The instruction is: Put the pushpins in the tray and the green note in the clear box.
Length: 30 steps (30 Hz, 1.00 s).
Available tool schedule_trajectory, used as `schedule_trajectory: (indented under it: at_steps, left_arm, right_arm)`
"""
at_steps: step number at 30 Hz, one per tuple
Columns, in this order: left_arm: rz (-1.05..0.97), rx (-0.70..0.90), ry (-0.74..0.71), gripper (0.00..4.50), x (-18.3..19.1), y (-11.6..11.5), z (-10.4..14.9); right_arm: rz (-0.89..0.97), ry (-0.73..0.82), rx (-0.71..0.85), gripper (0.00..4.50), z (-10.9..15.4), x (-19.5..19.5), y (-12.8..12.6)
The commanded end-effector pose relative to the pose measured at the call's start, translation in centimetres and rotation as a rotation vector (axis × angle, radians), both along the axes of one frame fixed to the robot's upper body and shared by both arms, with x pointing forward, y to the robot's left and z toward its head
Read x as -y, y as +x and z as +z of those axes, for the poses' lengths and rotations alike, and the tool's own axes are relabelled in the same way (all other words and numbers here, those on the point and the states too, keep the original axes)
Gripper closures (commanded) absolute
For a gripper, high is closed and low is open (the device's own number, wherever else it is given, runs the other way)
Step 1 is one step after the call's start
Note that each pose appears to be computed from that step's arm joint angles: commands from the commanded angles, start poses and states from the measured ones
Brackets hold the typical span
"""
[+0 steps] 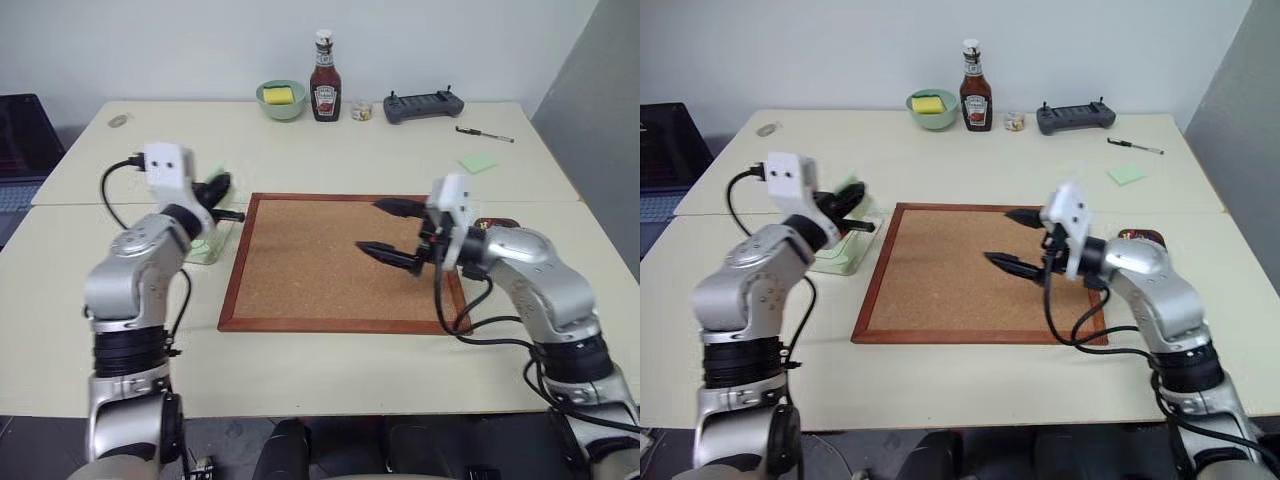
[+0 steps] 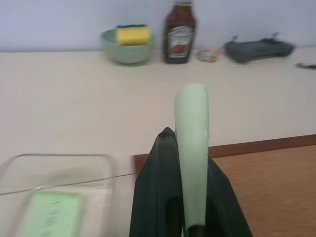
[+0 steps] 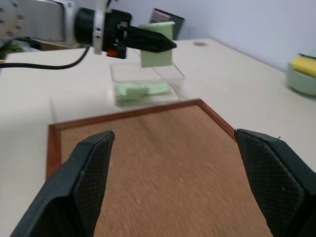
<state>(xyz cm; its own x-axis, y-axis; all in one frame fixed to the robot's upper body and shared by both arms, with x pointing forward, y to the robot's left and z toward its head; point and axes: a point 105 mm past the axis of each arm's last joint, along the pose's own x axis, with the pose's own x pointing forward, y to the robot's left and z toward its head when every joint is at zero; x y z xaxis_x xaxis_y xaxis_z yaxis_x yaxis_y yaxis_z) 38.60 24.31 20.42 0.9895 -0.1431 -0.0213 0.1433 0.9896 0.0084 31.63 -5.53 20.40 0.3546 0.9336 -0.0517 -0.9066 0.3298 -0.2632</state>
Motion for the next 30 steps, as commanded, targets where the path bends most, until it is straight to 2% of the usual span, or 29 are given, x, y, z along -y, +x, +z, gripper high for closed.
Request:
schedule_trajectory:
  at_steps: [1, 8, 16, 22, 28, 30]
  left_arm:
    - [0.092, 0.011, 0.021, 4.50, -3.1, 0.1, 0.2]
    - [0.159, -0.026, 0.059, 4.50, -5.3, 0.8, -0.9]
    - [0.134, -0.009, 0.083, 2.80, -4.3, 1.5, -0.6]
    - [0.127, 0.023, 0.043, 1.46, -3.8, 1.5, 0.4]
    - [0.109, 0.081, 0.088, 0.26, -3.1, 1.2, 1.7]
    - [0.080, 0.125, 0.114, 0.26, -2.5, 0.9, 2.6]
  right_arm:
    - [0.076, -0.027, 0.033, 0.39, 0.7, -1.6, -0.1]
    - [0.127, -0.047, 0.035, 0.39, 0.7, -3.1, -0.1]
    - [0.137, -0.018, 0.028, 0.36, 1.4, -3.9, -0.1]
    - [0.132, -0.024, 0.027, 0.36, 1.2, -3.9, 0.0]
    - [0.115, -0.013, 0.033, 0.36, 1.2, -4.0, 0.2]
    - [0.099, -0.004, 0.038, 0.36, 1.3, -3.9, 0.3]
